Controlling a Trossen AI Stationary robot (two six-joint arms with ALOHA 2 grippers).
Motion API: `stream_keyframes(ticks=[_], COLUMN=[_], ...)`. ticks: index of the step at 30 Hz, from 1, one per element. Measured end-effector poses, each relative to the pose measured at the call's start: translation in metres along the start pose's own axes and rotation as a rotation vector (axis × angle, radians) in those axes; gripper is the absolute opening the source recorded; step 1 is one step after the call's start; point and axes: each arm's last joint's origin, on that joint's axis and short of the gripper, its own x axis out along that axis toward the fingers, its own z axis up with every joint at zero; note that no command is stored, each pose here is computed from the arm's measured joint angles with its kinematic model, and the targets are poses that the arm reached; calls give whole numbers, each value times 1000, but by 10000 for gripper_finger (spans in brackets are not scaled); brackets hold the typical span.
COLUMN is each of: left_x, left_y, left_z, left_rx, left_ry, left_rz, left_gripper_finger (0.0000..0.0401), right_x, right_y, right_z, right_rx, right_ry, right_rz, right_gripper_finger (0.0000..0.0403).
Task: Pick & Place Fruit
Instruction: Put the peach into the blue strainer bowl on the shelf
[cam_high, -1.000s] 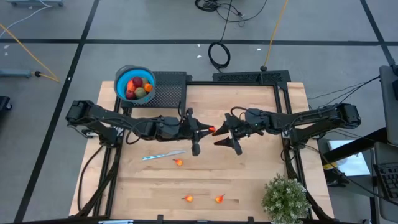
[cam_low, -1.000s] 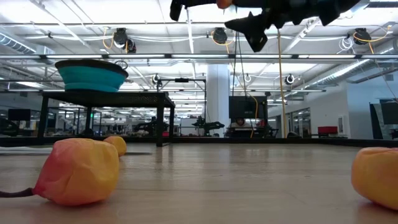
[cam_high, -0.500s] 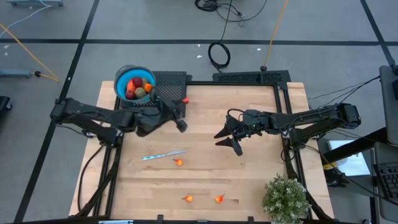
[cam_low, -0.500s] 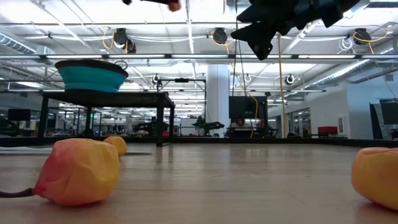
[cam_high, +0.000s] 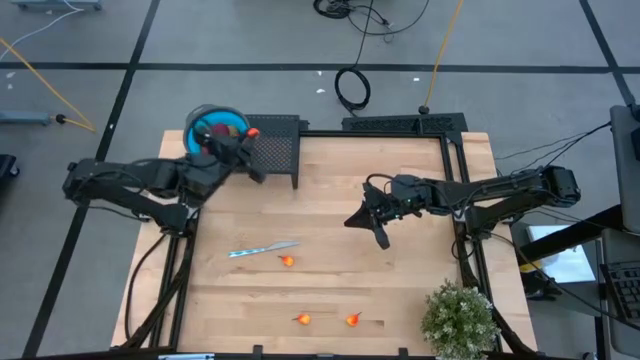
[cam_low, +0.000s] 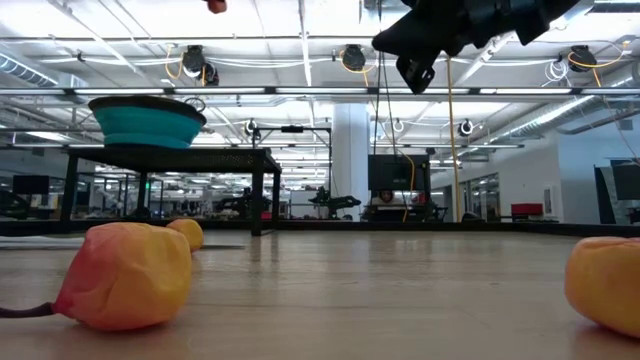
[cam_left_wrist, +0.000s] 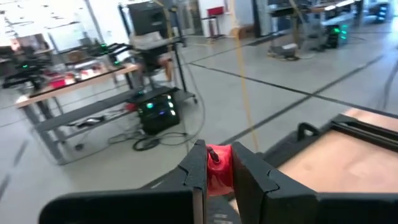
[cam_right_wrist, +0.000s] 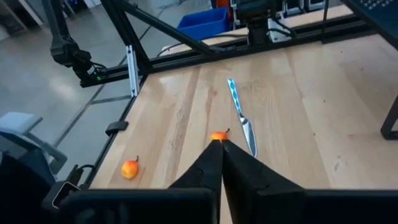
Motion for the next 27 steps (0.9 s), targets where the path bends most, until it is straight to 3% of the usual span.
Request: stream_keyframes(ticks=[13, 27], left_x=[12, 27], left_y=[48, 94], left_z=[-8, -44], left_rx=[15, -86], left_ry=[91, 391], left_rz=[206, 413], left_gripper_finger=[40, 40], right_x=[0, 0], right_y=[0, 0], right_z=[3, 3], right_rx=[-13, 19], right_ry=[-26, -26], right_rz=[3, 2], right_gripper_finger=[1, 1])
